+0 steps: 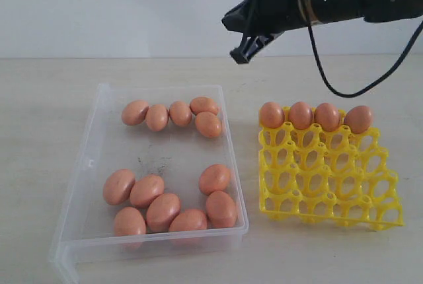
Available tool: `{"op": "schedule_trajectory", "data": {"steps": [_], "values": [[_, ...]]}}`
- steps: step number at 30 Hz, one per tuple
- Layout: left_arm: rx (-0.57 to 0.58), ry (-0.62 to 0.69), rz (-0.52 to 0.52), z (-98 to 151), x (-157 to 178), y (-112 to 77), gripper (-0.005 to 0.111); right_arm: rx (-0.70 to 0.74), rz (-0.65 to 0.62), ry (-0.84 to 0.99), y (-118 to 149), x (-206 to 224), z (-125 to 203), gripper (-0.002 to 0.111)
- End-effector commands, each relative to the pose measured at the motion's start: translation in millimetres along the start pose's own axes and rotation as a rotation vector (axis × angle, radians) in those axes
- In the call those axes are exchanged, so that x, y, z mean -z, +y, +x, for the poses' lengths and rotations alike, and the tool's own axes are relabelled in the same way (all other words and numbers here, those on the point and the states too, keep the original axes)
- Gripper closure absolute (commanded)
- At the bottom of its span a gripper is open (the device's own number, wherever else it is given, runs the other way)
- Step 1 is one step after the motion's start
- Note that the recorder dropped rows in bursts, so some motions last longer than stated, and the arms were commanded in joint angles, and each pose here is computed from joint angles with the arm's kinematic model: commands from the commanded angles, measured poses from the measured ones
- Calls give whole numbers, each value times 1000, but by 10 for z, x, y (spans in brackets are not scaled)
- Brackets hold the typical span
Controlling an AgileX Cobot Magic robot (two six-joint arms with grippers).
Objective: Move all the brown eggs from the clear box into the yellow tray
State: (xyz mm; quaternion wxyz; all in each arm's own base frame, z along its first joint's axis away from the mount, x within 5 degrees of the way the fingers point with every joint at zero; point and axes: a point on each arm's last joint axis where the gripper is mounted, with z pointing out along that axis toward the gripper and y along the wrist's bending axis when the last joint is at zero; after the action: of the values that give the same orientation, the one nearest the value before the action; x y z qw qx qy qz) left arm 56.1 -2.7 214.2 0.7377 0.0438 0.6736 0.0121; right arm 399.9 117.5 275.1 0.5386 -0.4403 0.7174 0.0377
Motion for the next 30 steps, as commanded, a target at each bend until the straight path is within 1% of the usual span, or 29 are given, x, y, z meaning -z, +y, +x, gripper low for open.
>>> {"op": "schedule_trajectory", "data": {"steps": [1,2,3,5,7,8,10,11,12,13,15,16,17,19,20,21,23,25,26,28,30], "values": [[1,1,8,10,1,-5,103,571,372,401,-38,-23,140,109],[1,1,8,10,1,-5,103,634,398,470,-34,-47,187,109],[1,1,8,10,1,-5,103,669,425,529,-42,-59,232,109],[1,1,8,10,1,-5,103,646,493,593,-108,-59,283,109],[1,1,8,10,1,-5,103,547,598,612,-275,-22,287,109],[1,1,8,10,1,-5,103,473,669,605,-371,11,262,109],[1,1,8,10,1,-5,103,125,886,474,-641,167,160,109],[1,1,8,10,1,-5,103,-31,956,390,-737,260,117,109],[1,1,8,10,1,-5,103,-183,990,299,-813,363,102,109],[1,1,8,10,1,-5,103,-280,948,226,-845,426,103,109],[1,1,8,10,1,-5,103,-441,736,99,-846,470,139,109],[1,1,8,10,1,-5,103,-508,595,33,-836,476,110,109],[1,1,8,10,1,-5,103,-560,488,-23,-838,478,52,109],[1,1,8,10,1,-5,103,-570,351,-80,-797,463,-57,109],[1,1,8,10,1,-5,103,-552,288,-111,-753,462,-113,109],[1,1,8,10,1,-5,103,-488,221,-146,-700,463,-173,109],[1,1,8,10,1,-5,103,-350,-16,-284,-467,466,-300,109],[1,1,8,10,1,-5,103,-177,-246,-452,-214,531,-405,109],[1,1,8,10,1,-5,103,-129,-338,-542,-99,570,-474,109],[1,1,8,10,1,-5,103,-102,-432,-640,61,610,-600,109],[1,1,8,10,1,-5,103,-19,-491,-637,230,597,-685,109]]}}
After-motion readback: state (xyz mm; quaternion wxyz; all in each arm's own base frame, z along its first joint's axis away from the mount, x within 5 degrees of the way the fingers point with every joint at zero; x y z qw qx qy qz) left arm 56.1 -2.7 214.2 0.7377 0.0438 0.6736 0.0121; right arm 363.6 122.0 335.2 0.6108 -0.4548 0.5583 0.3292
